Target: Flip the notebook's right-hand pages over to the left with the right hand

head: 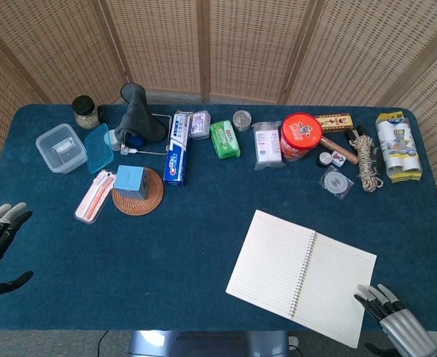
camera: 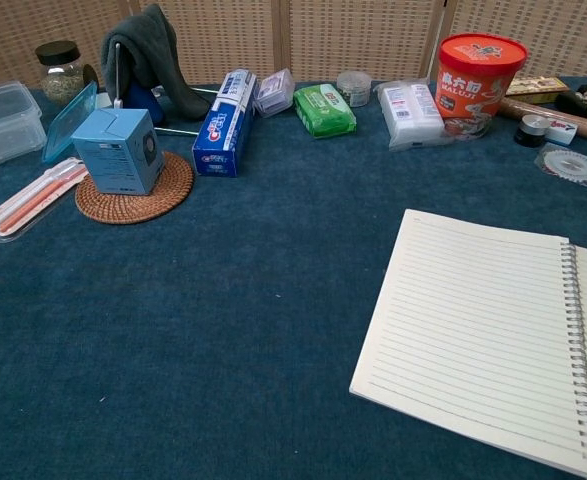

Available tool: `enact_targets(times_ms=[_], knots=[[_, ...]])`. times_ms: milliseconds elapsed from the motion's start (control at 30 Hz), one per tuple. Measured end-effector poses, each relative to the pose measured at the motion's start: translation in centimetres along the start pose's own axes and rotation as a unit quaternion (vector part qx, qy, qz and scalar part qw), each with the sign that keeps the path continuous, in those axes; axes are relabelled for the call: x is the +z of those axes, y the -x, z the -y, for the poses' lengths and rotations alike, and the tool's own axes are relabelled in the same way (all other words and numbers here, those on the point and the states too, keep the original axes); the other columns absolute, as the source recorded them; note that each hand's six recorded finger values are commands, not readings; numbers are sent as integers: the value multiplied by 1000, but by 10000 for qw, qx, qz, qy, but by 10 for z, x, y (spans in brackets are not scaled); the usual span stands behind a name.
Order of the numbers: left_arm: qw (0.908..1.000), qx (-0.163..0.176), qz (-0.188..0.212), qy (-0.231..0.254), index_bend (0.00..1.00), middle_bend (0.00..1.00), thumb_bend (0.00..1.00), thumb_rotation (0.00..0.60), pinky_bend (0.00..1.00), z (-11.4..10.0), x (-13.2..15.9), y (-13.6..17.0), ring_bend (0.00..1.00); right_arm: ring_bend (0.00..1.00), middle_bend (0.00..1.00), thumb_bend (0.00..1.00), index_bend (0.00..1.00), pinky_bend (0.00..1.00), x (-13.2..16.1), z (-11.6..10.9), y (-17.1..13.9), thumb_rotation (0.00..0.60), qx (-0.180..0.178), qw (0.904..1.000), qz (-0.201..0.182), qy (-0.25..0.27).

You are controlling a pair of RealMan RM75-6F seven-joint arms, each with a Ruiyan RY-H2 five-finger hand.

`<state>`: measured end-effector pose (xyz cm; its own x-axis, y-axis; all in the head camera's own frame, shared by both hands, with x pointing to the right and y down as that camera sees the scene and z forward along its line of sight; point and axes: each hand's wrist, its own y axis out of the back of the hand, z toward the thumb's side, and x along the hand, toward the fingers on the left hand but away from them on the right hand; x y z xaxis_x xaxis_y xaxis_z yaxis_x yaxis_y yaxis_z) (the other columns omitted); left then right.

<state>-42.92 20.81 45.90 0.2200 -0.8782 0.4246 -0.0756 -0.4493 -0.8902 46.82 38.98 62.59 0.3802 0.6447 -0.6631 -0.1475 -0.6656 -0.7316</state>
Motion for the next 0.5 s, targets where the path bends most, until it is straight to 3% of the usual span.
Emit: enact_targets(times_ms=[167, 267, 367, 500], knots=[[10000, 14, -6, 7, 0, 0, 25, 600, 45, -1, 0, 0, 0, 0, 0, 237, 0, 0, 5, -1, 6, 451, -115, 9999, -31, 80], [10000, 14, -8, 3, 0, 0, 25, 600, 45, -1, 0, 0, 0, 0, 0, 277, 0, 2, 8, 0, 11, 529, -171, 9997, -44, 169], [10000, 41, -38, -19, 0, 0, 26, 600, 46, -3, -2, 2, 0, 0, 0, 385, 10, 17, 13, 1, 15, 592, -227, 9993, -64, 305], [10000, 47, -77, -11, 0, 0, 26, 600, 46, -4, -5, 3, 0, 0, 0, 537, 188, 75, 22, 1, 18, 600, -352, 9978, -141, 539]])
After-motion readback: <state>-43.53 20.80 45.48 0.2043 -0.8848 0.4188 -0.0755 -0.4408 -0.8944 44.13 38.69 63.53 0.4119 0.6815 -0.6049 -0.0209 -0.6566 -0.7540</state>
